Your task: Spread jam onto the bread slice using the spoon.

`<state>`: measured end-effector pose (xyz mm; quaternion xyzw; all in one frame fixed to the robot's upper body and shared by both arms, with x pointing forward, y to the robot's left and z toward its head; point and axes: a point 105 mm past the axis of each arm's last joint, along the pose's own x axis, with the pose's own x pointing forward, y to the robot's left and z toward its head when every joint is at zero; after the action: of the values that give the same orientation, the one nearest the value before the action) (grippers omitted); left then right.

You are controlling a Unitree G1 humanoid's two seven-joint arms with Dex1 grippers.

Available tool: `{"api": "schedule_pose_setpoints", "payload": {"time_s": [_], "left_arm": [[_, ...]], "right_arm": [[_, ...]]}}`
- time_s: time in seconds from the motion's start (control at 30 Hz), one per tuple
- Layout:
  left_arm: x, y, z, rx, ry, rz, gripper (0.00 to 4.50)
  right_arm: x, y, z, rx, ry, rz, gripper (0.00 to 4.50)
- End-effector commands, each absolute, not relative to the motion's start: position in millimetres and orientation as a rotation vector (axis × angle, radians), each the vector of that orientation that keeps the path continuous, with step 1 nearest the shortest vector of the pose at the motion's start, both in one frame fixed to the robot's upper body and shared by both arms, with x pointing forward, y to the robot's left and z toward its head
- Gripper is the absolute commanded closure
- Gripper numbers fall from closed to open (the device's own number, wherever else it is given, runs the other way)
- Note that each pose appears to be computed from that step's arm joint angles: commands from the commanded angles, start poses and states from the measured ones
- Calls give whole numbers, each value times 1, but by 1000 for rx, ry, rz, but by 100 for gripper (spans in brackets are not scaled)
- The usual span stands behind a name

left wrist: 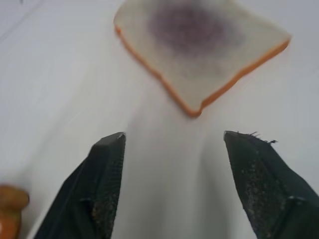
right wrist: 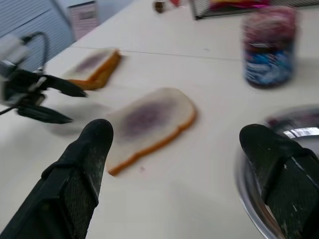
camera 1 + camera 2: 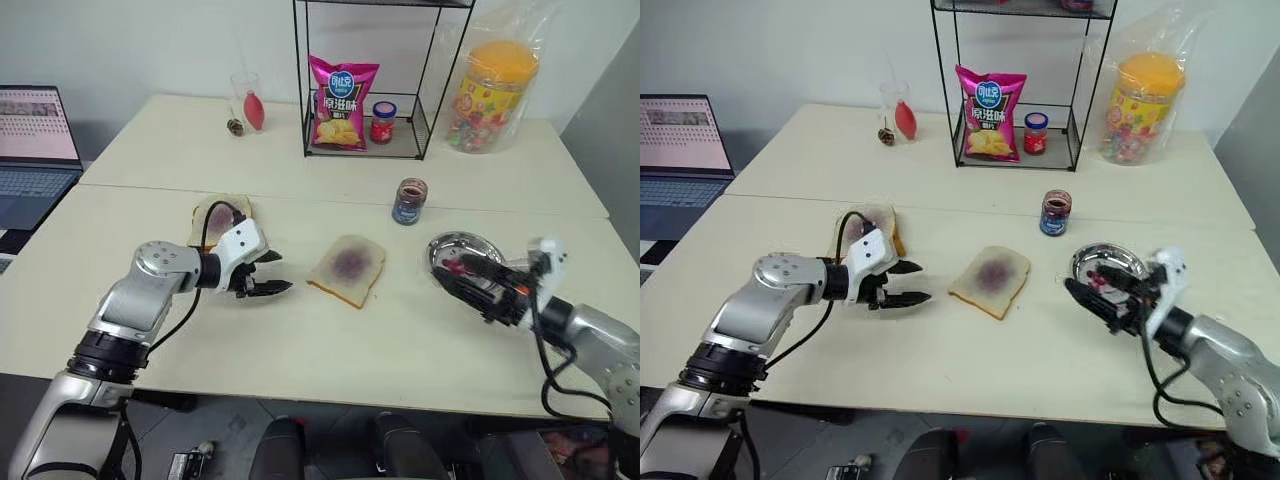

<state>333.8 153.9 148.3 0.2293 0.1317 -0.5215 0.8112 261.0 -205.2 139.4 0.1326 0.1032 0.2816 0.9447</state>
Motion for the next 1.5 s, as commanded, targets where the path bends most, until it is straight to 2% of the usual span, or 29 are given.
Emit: {"api": "schedule_pose_setpoints", "payload": {"time_s": [0.03, 0.1, 0.2, 0.3, 0.6, 0.87, 0.9, 1.1, 1.33, 1.5], "left_arm": [[317, 124, 208, 399, 85, -1266, 42], [311, 112, 220, 368, 54, -1320, 10], [306, 95, 232, 370, 24, -1393, 10], [305, 74, 228, 416, 7, -1453, 10], [309, 65, 221, 436, 5, -1460, 10], [311, 72, 220, 442, 19, -1433, 10], [311, 73, 220, 442, 20, -1431, 0], [314, 78, 217, 455, 28, -1404, 0], [314, 76, 218, 452, 21, -1405, 0], [315, 77, 217, 460, 23, -1407, 0]], "right_arm": [[251, -240, 148, 422, 135, 397, 0], [250, -252, 143, 502, 124, 319, 0], [255, -269, 131, 603, 122, 191, 0], [280, -276, 121, 743, 87, 96, 0], [327, -277, 112, 926, 56, 34, 0], [360, -278, 109, 928, 52, 45, 0], [361, -278, 109, 912, 53, 50, 39], [366, -275, 111, 907, 45, 71, 159], [367, -276, 113, 911, 34, 75, 337], [366, -275, 116, 919, 21, 86, 441]]}}
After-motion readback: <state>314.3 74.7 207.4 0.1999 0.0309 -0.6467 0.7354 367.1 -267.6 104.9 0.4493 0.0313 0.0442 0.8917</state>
